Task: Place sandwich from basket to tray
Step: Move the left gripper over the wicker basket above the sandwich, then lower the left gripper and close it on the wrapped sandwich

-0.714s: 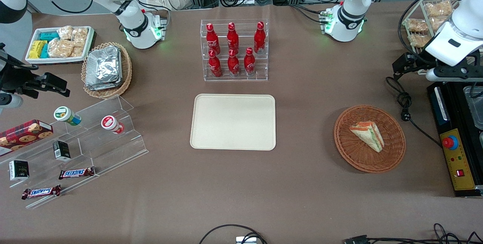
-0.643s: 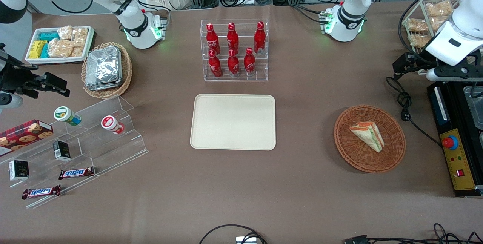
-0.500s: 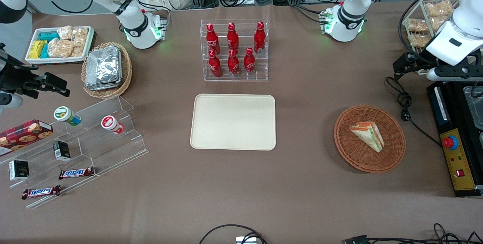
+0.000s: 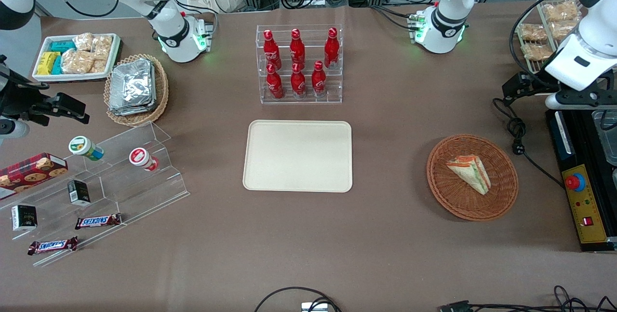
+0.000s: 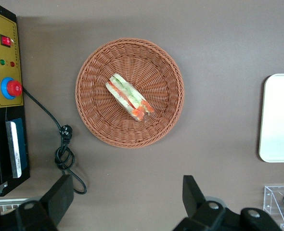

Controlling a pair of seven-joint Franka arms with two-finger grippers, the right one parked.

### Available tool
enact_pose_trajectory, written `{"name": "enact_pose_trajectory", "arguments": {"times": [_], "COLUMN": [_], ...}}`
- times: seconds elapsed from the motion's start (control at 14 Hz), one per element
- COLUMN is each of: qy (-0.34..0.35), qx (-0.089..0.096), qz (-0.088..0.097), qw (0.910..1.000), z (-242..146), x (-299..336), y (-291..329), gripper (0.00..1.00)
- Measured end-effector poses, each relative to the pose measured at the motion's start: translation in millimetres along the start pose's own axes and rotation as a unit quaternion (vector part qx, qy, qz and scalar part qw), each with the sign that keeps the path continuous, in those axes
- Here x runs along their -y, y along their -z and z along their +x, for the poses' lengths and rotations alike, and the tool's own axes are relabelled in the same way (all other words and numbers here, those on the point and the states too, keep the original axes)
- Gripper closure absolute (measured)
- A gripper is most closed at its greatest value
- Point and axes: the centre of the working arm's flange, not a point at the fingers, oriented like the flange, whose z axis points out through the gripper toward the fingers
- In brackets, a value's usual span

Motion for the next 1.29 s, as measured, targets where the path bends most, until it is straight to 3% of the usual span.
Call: {"name": "enact_pose_trajectory", "arguments": {"times": [0.29, 0.57, 0.71, 0.86, 1.0, 1.29], "qy": [0.057, 0.178, 0.219, 0.257, 0.277, 0.294], "qx": [0.004, 0.009, 0.009, 0.023, 0.037, 0.028], "qz": [0.003, -0.002, 0.007, 0.015, 0.016, 0.01], "qw": [0.9984, 0.9839, 0.9755, 0.9661, 0.9599, 0.9553], "z": [16, 43, 60, 70, 74, 75], "x": [12, 21, 27, 30, 31, 29], "y": [-23, -67, -101, -134, -155, -185], "gripper": [0.0, 0.0, 0.0, 0.0, 0.0, 0.0]}}
